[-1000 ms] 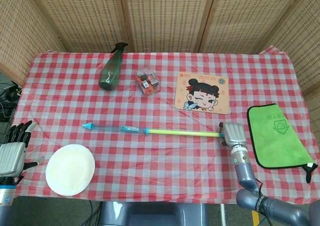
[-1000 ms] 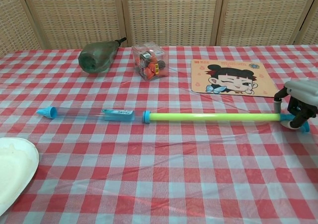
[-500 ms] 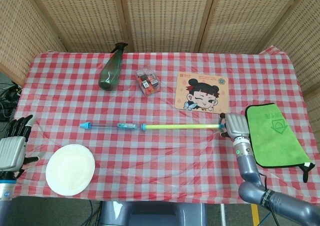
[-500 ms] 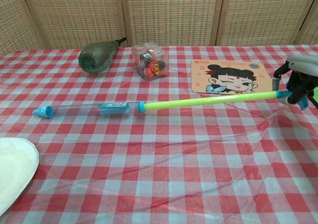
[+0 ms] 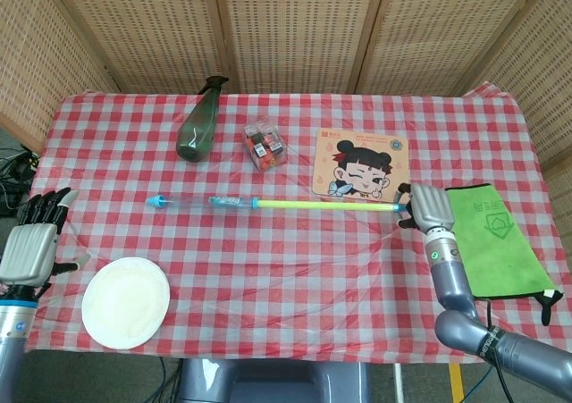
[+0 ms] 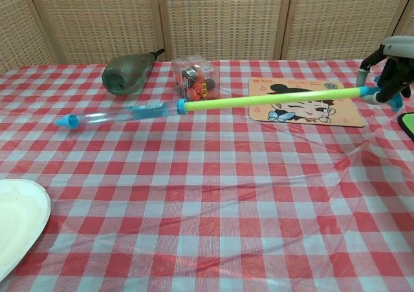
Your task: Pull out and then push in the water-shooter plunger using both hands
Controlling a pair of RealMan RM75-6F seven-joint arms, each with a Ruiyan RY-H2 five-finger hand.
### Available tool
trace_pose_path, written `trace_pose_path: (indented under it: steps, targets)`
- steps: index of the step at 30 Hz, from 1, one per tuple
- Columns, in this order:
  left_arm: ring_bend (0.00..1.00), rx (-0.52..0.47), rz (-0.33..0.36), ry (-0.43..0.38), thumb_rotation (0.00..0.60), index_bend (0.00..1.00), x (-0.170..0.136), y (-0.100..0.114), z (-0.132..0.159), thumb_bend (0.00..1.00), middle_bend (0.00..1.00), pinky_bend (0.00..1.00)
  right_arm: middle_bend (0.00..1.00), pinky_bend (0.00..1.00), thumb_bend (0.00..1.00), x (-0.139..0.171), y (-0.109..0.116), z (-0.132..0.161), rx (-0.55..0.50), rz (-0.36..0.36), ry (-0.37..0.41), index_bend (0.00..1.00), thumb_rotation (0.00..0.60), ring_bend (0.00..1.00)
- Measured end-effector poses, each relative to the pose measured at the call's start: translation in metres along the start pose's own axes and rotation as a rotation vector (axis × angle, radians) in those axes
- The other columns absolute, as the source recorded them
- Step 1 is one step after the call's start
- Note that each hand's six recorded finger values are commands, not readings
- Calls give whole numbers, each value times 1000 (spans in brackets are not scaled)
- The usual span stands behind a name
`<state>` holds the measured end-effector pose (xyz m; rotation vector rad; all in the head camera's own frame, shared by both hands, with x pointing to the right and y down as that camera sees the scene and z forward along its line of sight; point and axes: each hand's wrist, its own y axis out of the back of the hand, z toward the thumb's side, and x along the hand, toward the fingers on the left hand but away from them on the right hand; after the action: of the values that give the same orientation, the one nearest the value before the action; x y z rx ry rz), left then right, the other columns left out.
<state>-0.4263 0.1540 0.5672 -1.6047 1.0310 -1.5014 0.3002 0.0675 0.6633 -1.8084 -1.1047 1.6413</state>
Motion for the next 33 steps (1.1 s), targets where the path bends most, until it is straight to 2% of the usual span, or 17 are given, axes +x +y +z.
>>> trace_pose_path:
  steps: [5, 16, 17, 19, 21, 24, 27, 33]
  targets:
    - [0, 13, -4, -14, 600, 0, 16, 8, 11, 163, 0, 0, 1000, 701, 549, -5, 17, 8, -50, -4, 22, 857, 600, 994]
    - [15, 29, -16, -21, 600, 53, 65, 23, 33, 170, 21, 0, 1000, 701, 548, -18, 37, 18, -68, -5, 41, 859, 600, 994]
    - [58, 34, -19, -19, 600, 69, 70, 25, 34, 170, 78, 14, 1000, 701, 548, -19, 38, 19, -68, -4, 41, 860, 600, 994]
    - [204, 42, -22, -16, 600, 111, 78, 27, 36, 171, 255, 121, 1000, 701, 548, -20, 39, 20, -67, -5, 43, 860, 600, 994]
    - [401, 48, -23, -13, 600, 184, 87, 30, 39, 172, 475, 315, 1000, 701, 548, -21, 40, 21, -65, -6, 44, 860, 600, 994]
    - [584, 40, -42, -19, 600, 292, 100, 32, 43, 173, 681, 492, 1000, 701, 548, -22, 42, 25, -62, -7, 47, 860, 600, 995]
    - [684, 31, -85, -18, 600, 356, 112, 32, 45, 177, 790, 582, 1000, 701, 548, -23, 43, 28, -60, -8, 50, 860, 600, 995]
    - [732, 26, -169, 4, 600, 351, 133, 34, 48, 177, 840, 626, 1000, 701, 548, -23, 46, 34, -61, -12, 57, 861, 600, 995]
